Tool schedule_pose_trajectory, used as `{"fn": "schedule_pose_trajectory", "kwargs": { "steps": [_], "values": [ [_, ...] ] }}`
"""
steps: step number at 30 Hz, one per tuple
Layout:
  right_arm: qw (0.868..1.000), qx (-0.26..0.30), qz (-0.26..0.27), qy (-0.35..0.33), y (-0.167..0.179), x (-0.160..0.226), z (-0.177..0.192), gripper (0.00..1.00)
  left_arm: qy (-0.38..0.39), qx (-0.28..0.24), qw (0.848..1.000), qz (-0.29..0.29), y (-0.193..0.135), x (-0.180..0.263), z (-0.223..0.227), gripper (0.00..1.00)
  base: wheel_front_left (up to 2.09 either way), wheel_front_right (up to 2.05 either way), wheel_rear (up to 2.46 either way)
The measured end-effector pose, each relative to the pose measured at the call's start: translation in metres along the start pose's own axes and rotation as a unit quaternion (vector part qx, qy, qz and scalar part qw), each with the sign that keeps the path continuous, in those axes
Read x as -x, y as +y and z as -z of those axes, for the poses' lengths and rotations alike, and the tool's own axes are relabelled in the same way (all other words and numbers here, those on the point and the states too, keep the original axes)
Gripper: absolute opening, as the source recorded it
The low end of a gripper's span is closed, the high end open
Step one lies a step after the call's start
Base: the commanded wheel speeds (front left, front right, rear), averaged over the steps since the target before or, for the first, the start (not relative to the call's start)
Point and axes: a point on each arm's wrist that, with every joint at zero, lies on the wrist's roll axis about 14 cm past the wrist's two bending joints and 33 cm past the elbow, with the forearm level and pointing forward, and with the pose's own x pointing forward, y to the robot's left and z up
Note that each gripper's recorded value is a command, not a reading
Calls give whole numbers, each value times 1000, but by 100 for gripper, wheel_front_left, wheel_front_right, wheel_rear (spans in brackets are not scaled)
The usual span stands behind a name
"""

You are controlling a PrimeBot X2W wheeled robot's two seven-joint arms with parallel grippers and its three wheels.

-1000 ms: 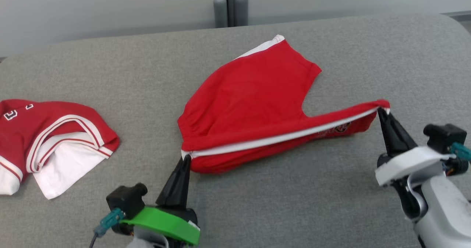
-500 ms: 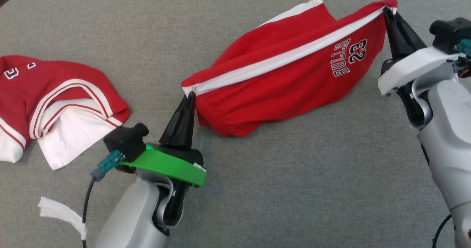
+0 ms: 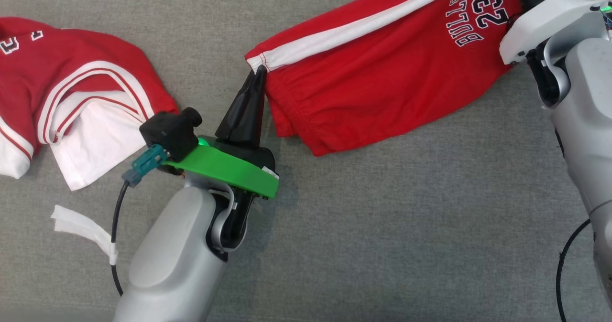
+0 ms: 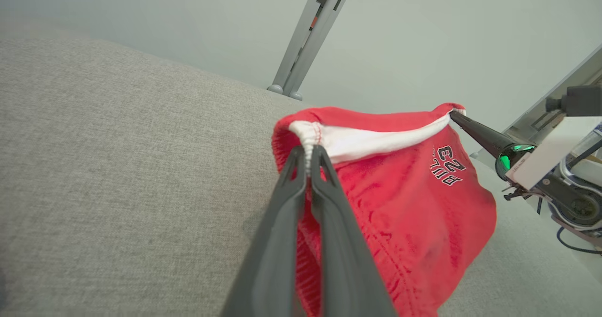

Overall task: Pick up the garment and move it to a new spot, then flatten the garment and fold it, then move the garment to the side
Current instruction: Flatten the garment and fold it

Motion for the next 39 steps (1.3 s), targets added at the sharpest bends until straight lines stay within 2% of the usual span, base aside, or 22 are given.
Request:
{"fn": "schedule_pose_trajectory", "kwargs": {
  "steps": [1,2,3,4,5,15,21,31,32,33,34,39],
  "values": [
    [1000,0,-1,4,1,-2,4,6,4,1,1000,-2,2,0,3,0,0,0,0],
    [1000,-1,0,5,1,-4,6,29,6,3,1000,-4,3,0,4,0,0,0,0],
    [1000,-4,1,6,2,-6,8,100,6,4,1000,-6,4,-1,5,18,0,0,0],
    [1000,-3,0,7,2,-8,9,100,6,4,1000,-8,6,-1,5,43,0,0,0],
    [1000,-3,-1,7,3,-9,9,100,6,5,1000,-11,8,0,5,100,0,0,0],
    [1000,1,8,0,-2,6,4,100,-10,-7,999,-43,22,14,-6,100,0,0,0],
    [999,-1,16,46,-8,28,34,100,-16,-19,998,-56,25,27,-10,100,0,0,0],
    [991,-24,26,131,-9,40,85,100,-7,-25,997,-66,33,31,-3,100,0,0,0],
    [990,-27,26,136,-7,41,88,94,-7,-26,997,-66,33,31,-3,100,0,0,0],
    [990,-31,26,138,-6,41,88,49,-7,-26,997,-67,33,31,-3,100,0,0,0],
    [990,-37,28,136,-6,41,88,0,-8,-26,997,-67,33,31,-4,100,0,0,0],
    [990,-58,39,122,-9,50,85,0,-11,-34,997,-65,31,32,-7,100,0,0,0]
  ]
}}
